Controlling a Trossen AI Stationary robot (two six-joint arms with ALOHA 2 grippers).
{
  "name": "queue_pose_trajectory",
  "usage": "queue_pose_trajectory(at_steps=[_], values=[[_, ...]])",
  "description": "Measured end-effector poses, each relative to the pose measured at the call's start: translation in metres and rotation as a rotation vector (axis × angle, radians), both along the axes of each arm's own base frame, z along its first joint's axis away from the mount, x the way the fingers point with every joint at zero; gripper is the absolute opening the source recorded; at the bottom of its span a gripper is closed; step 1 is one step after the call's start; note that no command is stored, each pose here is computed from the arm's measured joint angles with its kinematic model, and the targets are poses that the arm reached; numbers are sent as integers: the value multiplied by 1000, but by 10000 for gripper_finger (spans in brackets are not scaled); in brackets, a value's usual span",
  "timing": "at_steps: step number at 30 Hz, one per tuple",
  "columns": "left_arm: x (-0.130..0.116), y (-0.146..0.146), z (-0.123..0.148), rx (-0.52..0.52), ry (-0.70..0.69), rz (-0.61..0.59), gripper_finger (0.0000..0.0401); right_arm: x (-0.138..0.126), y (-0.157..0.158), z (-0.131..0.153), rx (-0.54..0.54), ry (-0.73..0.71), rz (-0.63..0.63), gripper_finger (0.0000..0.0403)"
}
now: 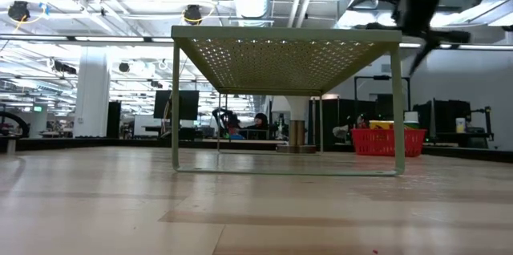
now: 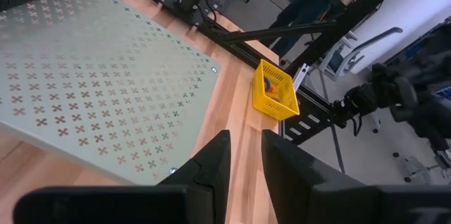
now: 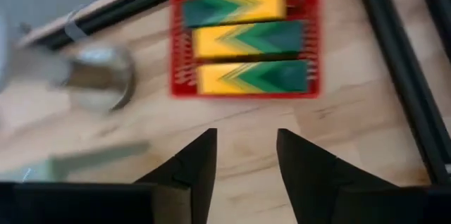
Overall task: Pick & Place Office Desk Supplies
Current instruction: Put the red bin on the shelf
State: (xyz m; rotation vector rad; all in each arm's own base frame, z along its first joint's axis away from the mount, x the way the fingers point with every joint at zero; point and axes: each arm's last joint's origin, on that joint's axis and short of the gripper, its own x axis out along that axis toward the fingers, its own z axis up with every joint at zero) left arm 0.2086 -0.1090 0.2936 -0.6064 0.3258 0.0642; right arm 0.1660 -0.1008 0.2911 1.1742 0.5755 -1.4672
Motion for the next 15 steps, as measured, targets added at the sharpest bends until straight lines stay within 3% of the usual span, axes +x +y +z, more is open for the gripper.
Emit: queue_pose_trajectory(at_steps=[5, 15], values=[[0, 0, 0, 0, -1, 0, 76, -20, -3, -17, 27, -36, -142, 144], [2, 3, 1, -31, -5, 23, 76, -25, -20, -43, 122, -14, -419, 129]])
